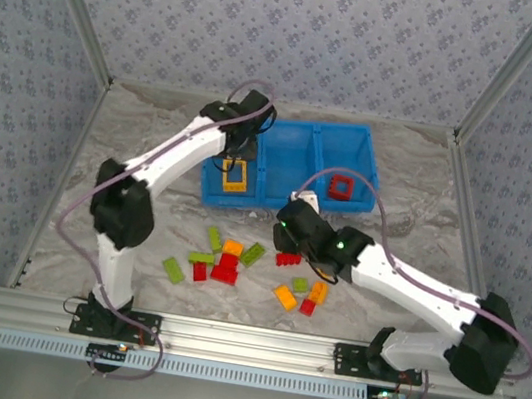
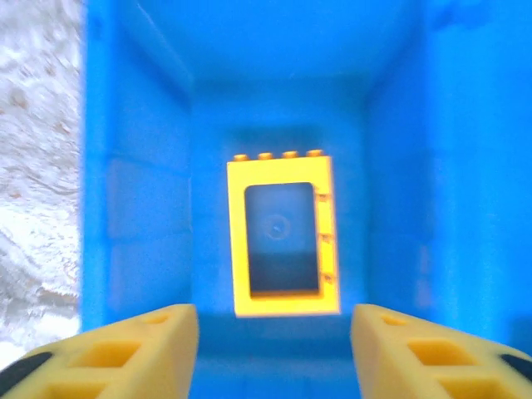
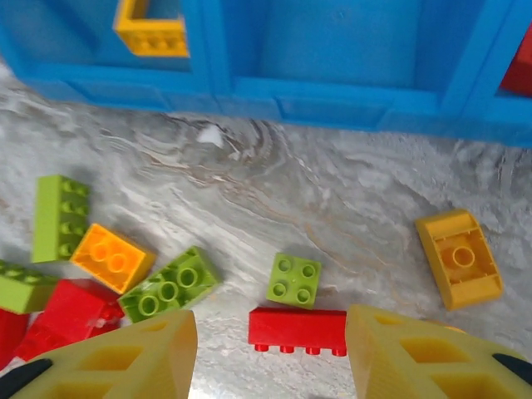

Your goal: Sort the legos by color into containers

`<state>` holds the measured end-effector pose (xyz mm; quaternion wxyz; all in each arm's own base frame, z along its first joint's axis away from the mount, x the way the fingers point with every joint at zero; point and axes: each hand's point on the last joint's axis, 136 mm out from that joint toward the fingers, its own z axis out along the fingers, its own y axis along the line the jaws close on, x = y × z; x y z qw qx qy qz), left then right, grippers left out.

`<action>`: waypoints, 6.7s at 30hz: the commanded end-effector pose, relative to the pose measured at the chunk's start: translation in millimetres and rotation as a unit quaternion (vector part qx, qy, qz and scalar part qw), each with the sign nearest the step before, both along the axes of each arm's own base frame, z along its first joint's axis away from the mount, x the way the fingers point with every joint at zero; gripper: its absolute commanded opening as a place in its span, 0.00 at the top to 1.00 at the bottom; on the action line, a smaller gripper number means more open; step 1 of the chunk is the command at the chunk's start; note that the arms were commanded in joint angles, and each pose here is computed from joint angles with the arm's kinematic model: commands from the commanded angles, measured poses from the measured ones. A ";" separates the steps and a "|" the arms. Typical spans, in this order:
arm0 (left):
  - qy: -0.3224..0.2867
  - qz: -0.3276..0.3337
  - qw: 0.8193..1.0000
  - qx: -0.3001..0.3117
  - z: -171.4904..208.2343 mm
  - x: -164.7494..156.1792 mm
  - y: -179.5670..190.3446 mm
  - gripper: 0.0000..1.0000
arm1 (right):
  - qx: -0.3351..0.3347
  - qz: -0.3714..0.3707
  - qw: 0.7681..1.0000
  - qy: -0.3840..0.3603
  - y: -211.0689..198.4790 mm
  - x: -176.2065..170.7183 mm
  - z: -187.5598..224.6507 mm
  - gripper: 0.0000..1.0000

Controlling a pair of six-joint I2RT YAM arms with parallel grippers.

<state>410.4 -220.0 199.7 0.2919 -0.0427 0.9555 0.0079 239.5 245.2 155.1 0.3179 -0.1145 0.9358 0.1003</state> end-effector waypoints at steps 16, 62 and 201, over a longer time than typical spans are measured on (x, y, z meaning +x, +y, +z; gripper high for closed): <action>-0.131 -0.235 0.936 -0.226 85.6 -260.5 -22.9 0.28 | -0.082 -0.063 0.974 0.200 7.1 19.0 -91.5 0.46; -0.179 -0.179 0.942 -0.219 89.7 -235.8 -36.3 0.29 | -0.062 -0.086 0.991 0.086 13.9 183.7 -47.6 0.79; -0.018 -0.033 0.986 -0.160 -6.7 -29.2 -43.6 0.88 | 0.162 0.121 0.965 -0.169 6.8 -59.8 92.0 0.49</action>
